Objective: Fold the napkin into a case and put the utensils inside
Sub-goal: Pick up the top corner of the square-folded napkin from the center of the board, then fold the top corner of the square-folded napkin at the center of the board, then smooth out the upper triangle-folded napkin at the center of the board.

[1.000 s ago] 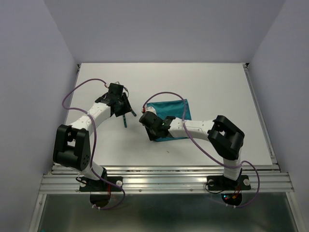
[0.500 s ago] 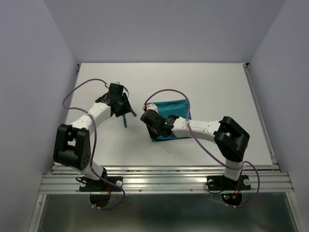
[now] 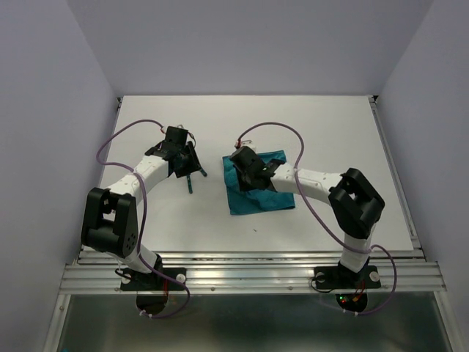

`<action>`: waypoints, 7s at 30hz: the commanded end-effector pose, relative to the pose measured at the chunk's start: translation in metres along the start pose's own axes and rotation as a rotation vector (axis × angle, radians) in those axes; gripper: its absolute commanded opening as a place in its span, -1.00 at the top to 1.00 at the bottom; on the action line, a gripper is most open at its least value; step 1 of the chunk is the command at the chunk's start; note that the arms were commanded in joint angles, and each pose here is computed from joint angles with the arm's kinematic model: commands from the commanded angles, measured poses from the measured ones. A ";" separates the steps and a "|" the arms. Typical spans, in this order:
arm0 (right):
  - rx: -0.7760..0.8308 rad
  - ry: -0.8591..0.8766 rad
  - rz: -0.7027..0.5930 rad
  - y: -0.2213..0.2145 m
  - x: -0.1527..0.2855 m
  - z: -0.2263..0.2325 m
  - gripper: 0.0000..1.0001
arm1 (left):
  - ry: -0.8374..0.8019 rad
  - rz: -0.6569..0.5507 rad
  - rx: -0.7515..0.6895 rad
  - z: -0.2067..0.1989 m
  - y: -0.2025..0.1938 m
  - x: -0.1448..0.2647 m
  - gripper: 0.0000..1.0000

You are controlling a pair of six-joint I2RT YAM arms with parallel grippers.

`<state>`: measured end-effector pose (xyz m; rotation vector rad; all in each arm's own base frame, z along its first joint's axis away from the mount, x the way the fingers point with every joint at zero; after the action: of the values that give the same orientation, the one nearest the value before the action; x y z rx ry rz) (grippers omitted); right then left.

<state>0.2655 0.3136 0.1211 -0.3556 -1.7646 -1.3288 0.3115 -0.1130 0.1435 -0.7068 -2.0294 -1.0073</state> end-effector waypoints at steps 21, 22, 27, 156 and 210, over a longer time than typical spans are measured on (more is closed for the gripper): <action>-0.283 -0.116 -0.108 0.048 -0.041 -0.122 0.99 | -0.043 -0.007 -0.033 -0.010 0.007 0.007 -0.05; -0.292 -0.126 -0.111 0.050 -0.042 -0.127 0.99 | -0.044 -0.003 -0.034 -0.010 0.006 0.007 -0.05; -0.304 -0.156 -0.110 0.052 -0.048 -0.139 0.99 | -0.044 0.001 -0.035 -0.010 0.006 0.005 -0.05; -0.338 -0.217 -0.152 0.072 -0.064 -0.216 0.99 | -0.191 0.144 -0.236 -0.141 -0.004 -0.068 0.13; -0.449 -0.108 -0.085 -0.016 0.037 -0.180 0.31 | -0.167 -0.011 -0.237 -0.146 0.019 -0.048 0.14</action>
<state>0.3534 0.1364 0.1535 -0.6155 -1.6778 -1.7944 0.4061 -0.2361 0.1206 -0.9981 -1.9391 -1.1838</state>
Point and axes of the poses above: each gripper's point midway between its finger pads, its own x axis back along the fingers, its own z axis along the line the jaws close on, y = z × x, the point moved 7 cm from there along x, back along the fingers, and after that the axes turned 13 degrees about x, right-handed, at the moved point
